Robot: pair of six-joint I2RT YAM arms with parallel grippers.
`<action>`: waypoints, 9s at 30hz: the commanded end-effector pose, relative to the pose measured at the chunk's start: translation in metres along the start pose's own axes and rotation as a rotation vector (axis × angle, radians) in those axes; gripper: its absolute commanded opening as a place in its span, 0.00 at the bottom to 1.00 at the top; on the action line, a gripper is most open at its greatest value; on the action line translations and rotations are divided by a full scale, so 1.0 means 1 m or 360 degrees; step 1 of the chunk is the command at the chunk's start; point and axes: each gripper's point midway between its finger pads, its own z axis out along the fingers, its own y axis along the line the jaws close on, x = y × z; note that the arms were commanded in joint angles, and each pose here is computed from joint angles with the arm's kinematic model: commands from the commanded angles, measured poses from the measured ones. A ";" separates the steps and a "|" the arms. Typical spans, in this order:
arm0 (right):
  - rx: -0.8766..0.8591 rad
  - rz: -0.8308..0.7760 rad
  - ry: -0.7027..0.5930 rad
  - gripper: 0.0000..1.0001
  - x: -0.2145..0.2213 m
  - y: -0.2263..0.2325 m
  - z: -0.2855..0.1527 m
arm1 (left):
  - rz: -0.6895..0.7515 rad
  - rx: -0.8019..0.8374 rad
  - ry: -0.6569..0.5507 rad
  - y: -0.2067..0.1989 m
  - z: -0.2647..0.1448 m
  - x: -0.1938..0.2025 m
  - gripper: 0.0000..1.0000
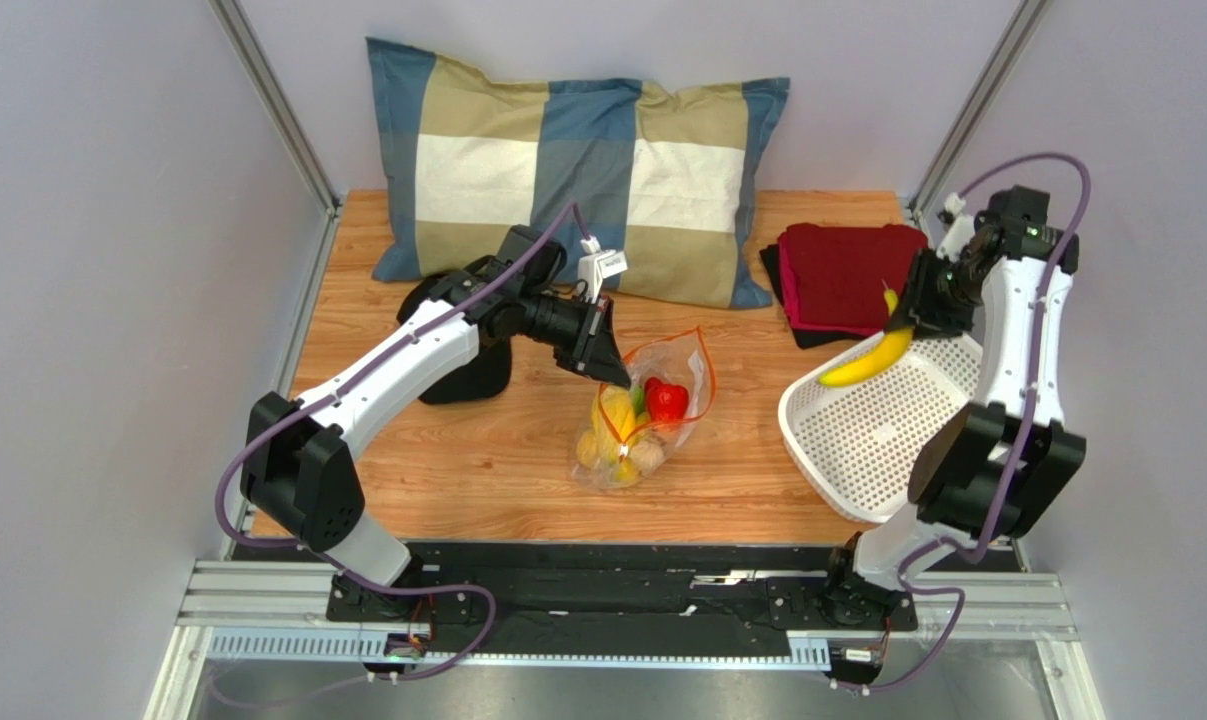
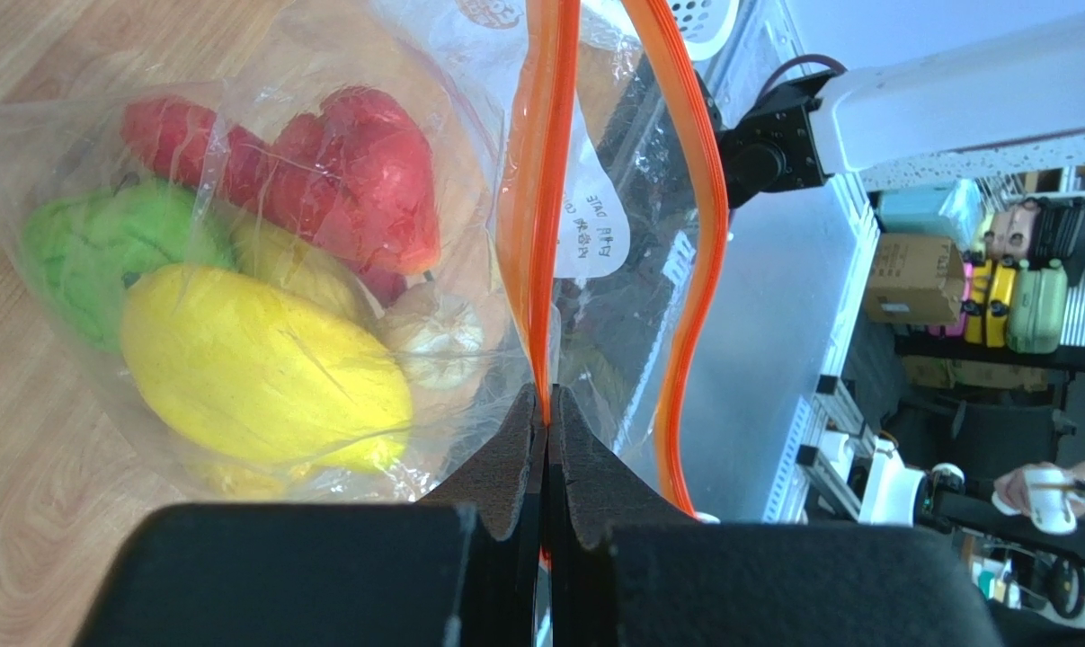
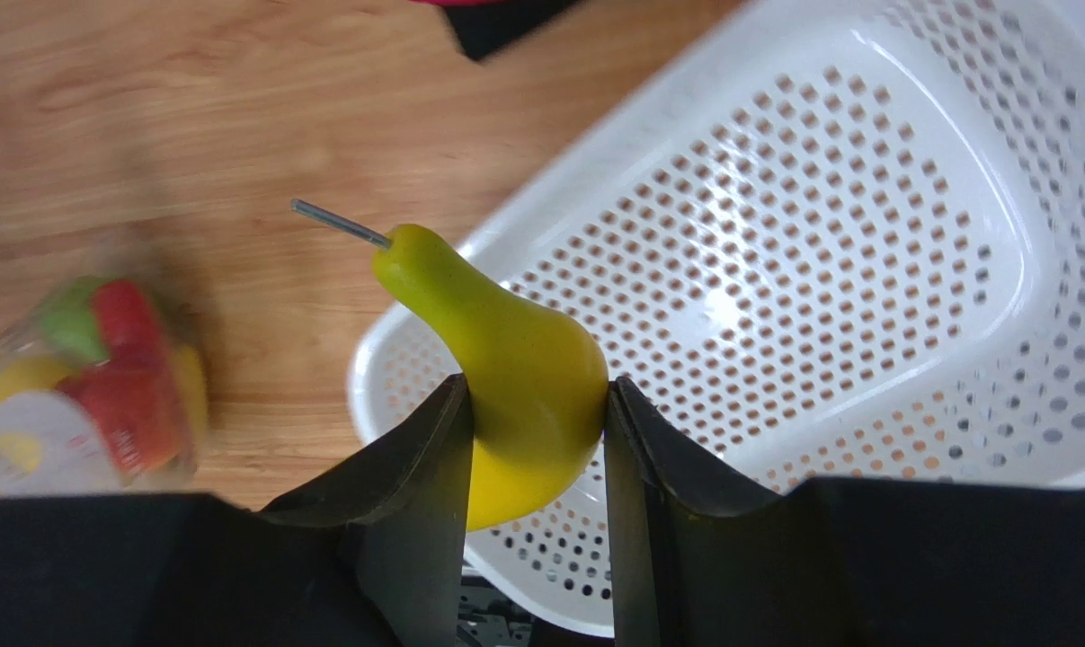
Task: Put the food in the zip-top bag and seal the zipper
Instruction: Pick up the fake fruit from the bin, then place the fake fruit in the zipper food storage bag, then adjust the zipper food storage bag at the center of the board, then zip the zipper food storage bag at the center of the board.
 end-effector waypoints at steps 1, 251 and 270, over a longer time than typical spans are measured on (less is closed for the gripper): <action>-0.0369 -0.0294 -0.0362 0.00 -0.016 0.098 -0.073 | 0.0083 0.0017 -0.0062 -0.014 -0.011 -0.012 0.00; -0.1503 -0.1894 -0.0216 0.69 0.158 0.349 -0.085 | 0.1579 -0.0262 -0.0897 -0.050 -0.076 0.046 0.00; -0.1806 -0.2594 -0.0772 0.80 0.194 0.394 -0.153 | 0.1462 -0.0128 -0.0730 -0.065 -0.068 0.037 0.00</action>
